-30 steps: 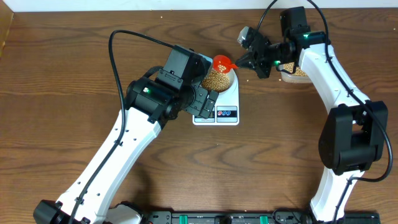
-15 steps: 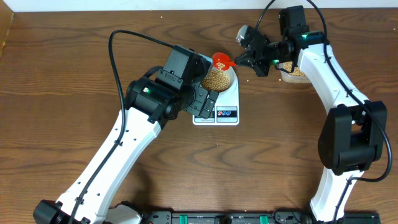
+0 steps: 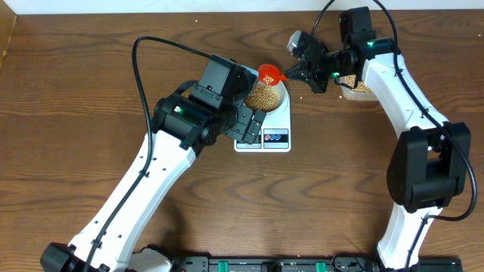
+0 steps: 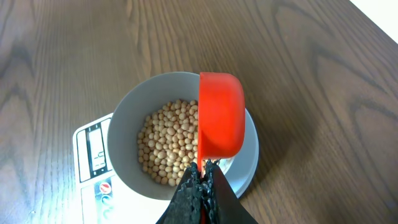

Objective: Scoop item into bowl and weigh 50g on scale
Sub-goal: 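Shake the tilted scoop gently to drop a few more soybeans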

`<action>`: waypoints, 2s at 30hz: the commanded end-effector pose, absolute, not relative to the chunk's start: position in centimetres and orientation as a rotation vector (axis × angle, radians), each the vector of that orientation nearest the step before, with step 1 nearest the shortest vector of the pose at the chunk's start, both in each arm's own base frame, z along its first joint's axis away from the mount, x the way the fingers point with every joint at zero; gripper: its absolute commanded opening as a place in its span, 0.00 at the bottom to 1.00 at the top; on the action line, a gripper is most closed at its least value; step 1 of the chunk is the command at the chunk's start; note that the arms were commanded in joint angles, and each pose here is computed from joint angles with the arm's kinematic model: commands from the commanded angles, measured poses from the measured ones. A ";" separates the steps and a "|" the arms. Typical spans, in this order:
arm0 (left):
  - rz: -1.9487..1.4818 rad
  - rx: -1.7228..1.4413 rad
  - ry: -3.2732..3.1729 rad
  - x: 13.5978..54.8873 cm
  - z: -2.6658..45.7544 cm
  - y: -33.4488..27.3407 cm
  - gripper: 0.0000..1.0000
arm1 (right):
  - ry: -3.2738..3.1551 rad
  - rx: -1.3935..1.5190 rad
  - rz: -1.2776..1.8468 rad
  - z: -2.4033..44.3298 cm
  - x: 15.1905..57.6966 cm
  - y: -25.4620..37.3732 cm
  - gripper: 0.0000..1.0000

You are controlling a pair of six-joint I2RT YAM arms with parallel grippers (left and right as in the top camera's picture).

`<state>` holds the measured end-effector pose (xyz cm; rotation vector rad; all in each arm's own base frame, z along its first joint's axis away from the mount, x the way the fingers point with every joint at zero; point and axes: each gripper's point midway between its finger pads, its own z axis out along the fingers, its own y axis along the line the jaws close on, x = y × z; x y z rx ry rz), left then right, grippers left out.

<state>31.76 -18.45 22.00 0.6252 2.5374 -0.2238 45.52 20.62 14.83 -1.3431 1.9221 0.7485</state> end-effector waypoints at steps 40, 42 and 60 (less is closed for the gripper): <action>-0.216 0.640 2.554 31.7 21.4 -18.3 0.98 | 1.857 -1.362 0.750 16.8 45.0 21.2 0.01; -0.216 0.640 2.554 31.7 21.4 -18.3 0.98 | 1.858 -1.359 0.749 16.8 45.1 21.1 0.01; -0.216 0.640 2.554 31.7 21.4 -18.3 0.98 | 1.858 -1.357 0.746 16.9 45.2 21.0 0.01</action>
